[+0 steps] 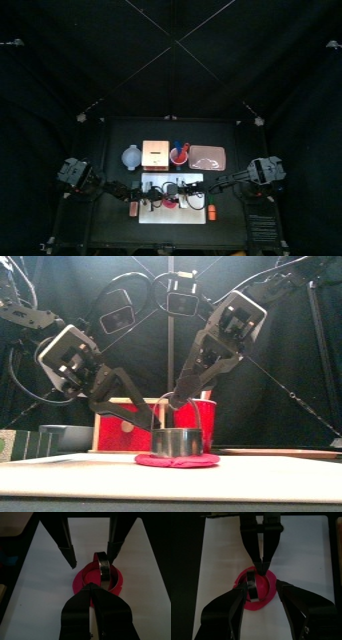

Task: Get the cutter from the drawer then cut the dough then place the extra dough in the bowl
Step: Cut the dough

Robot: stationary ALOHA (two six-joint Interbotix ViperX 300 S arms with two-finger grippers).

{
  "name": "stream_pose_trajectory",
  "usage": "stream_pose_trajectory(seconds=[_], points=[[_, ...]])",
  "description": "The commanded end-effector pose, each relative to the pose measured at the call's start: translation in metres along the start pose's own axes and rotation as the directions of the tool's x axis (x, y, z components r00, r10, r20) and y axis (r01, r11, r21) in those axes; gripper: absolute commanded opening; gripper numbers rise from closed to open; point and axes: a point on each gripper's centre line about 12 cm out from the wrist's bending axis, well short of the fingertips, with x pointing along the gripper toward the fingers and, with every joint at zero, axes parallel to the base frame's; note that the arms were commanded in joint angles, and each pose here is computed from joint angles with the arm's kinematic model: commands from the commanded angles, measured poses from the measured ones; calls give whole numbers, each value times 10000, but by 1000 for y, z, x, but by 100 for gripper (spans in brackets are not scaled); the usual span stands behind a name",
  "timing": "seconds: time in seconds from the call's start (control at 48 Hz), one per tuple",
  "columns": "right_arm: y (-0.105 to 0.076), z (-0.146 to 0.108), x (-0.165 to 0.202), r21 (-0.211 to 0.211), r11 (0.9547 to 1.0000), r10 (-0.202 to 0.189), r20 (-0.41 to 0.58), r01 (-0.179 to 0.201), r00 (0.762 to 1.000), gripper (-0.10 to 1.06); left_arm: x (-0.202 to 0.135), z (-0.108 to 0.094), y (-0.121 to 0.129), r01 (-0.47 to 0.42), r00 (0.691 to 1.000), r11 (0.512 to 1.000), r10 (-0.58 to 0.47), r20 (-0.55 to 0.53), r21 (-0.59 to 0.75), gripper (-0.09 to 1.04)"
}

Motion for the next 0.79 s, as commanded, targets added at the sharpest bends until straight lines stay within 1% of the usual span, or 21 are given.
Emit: stream_pose_trajectory(seconds=[0.021, 0.104, 0.271, 0.396, 0.604, 0.792], points=[[2, 12, -6, 7, 10000, 49, 365, -49, 9993, 84, -8, 22, -3, 137, 9963, 9998, -147, 845, 126, 40], [2, 11, -6, -24, 10000, 44, 350, -43, 9994, 84, -12, 33, -1, 75, 9916, 9997, -105, 1292, 237, 40], [2, 12, -5, -24, 10000, 44, 350, -43, 9994, 84, -15, 42, 0, 47, 9856, 9980, -153, 1683, 631, 40], [2, 11, -5, -24, 10000, 41, 320, -40, 9995, 84, -16, 34, 1, 26, 9894, 9978, -121, 1446, 655, 40], [2, 11, -5, -9, 10000, 43, 320, -42, 9995, 84, -20, 18, 9, -270, 9949, 9993, 244, 974, 251, 40], [2, 10, -4, 6, 10000, 43, 304, -43, 9995, 84, -16, 14, 9, -321, 9961, 9991, 297, 833, 276, 40]])
